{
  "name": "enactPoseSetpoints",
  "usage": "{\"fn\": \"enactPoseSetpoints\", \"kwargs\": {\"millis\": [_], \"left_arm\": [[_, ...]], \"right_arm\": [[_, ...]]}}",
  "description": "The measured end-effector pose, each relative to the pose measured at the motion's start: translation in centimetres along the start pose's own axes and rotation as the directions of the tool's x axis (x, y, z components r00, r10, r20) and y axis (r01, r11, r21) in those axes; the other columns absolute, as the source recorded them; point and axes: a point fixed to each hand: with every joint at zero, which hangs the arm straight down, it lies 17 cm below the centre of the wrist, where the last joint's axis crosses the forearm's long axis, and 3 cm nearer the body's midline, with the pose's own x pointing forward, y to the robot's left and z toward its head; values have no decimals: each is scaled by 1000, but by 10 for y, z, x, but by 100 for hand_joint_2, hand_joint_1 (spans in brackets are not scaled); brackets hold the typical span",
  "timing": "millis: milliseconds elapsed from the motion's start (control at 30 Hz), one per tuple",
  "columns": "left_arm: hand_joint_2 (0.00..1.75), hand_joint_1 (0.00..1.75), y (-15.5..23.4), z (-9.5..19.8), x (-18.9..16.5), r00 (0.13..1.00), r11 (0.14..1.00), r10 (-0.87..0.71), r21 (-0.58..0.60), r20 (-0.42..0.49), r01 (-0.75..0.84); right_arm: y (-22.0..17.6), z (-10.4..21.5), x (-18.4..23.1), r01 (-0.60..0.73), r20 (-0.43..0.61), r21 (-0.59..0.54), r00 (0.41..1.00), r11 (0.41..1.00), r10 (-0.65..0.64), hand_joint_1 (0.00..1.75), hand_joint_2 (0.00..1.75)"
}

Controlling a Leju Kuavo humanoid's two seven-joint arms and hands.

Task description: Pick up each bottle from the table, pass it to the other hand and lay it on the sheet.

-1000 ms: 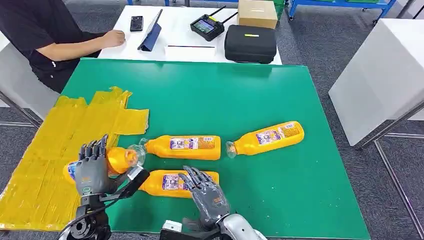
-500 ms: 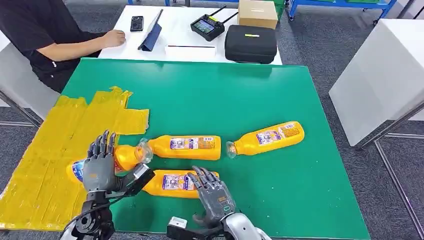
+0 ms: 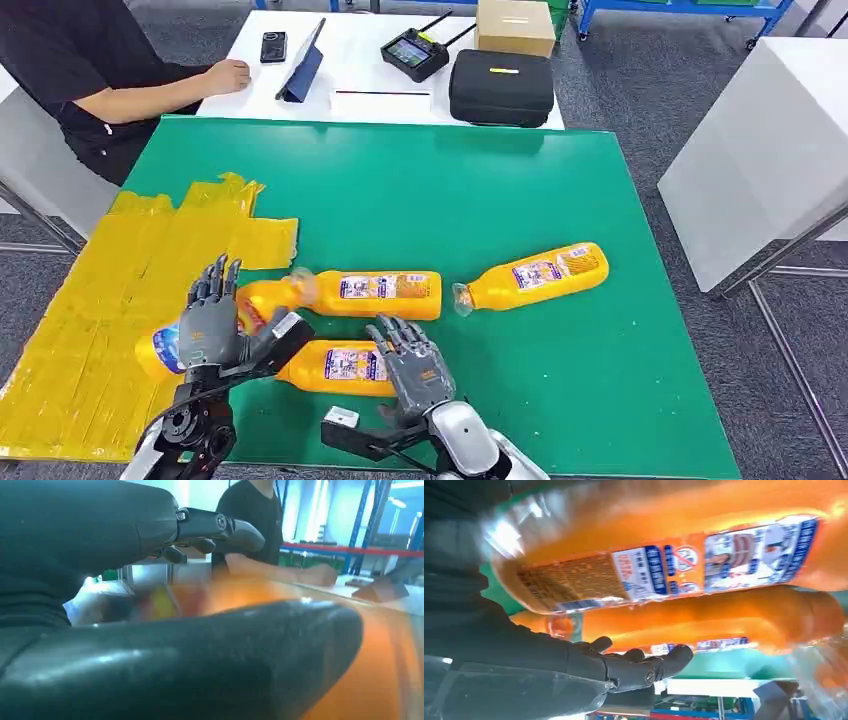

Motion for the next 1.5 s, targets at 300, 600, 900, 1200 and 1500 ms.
{"fn": "enactPoseSetpoints", "kwargs": {"millis": [300,600,900,1200,1500], "left_arm": [[0,0,-9,12,-7,998,997,57,-55,-37,-59],[0,0,27,8,-4,972,971,233,61,-28,-231],[0,0,48,10,-12,935,925,354,155,-18,-347],[0,0,55,16,-25,830,815,558,194,-5,-547],[175,0,60,33,-6,438,433,898,98,47,-896]], "right_arm": [[12,-2,5,0,0,43,1000,999,0,0,175],[46,-3,-6,-85,-46,195,994,977,96,0,175],[74,7,-19,-149,-61,375,981,915,184,175,175],[72,11,-21,-142,-53,404,983,904,178,175,175],[32,2,4,147,-59,228,989,963,-137,175,175]]}}
